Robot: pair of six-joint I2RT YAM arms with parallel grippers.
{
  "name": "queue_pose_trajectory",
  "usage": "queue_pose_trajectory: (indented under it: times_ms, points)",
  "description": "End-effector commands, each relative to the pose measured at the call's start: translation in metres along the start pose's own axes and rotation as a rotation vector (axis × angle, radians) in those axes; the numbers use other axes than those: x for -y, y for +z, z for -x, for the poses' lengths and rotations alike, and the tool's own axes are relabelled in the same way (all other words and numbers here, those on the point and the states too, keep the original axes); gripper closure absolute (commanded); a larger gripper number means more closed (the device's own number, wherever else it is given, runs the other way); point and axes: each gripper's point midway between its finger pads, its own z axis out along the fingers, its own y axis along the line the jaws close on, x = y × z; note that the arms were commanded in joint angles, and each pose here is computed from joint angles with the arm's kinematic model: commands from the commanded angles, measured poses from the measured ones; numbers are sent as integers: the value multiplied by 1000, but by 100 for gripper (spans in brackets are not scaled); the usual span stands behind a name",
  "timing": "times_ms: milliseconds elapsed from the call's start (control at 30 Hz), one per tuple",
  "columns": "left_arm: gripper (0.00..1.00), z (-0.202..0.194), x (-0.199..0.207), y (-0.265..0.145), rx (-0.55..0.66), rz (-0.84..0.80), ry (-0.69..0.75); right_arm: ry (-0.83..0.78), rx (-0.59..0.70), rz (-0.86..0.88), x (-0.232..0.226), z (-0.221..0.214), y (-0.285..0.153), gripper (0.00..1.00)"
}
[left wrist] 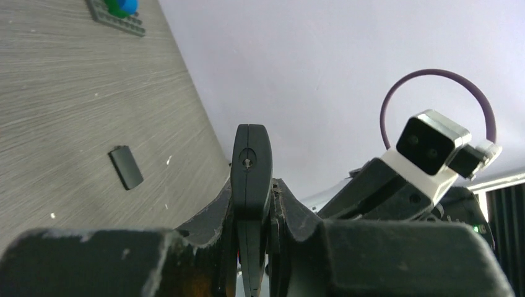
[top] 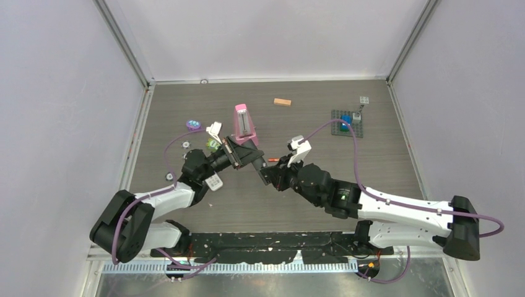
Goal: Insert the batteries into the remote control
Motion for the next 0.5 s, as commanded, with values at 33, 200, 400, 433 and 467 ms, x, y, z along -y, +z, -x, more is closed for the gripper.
queue_pose_trajectory:
  times_ms: [33, 200, 400, 433, 467]
  points:
    - [100, 4, 43, 0, -6, -176, 30, -47, 85, -32, 2, 40, -16, 94]
    - [100, 6, 46, 1, 0, -188, 15, -117, 25, -18, -1, 31, -13, 94]
    - [100, 9, 49, 2, 8, -193, 6, -197, -30, 23, -15, 21, -12, 92]
    - [100, 9, 49, 2, 8, -191, 3, -203, -37, 29, -18, 19, -12, 92]
    - [100, 9, 48, 2, 8, -190, 0, -211, -42, 34, -19, 18, -12, 92]
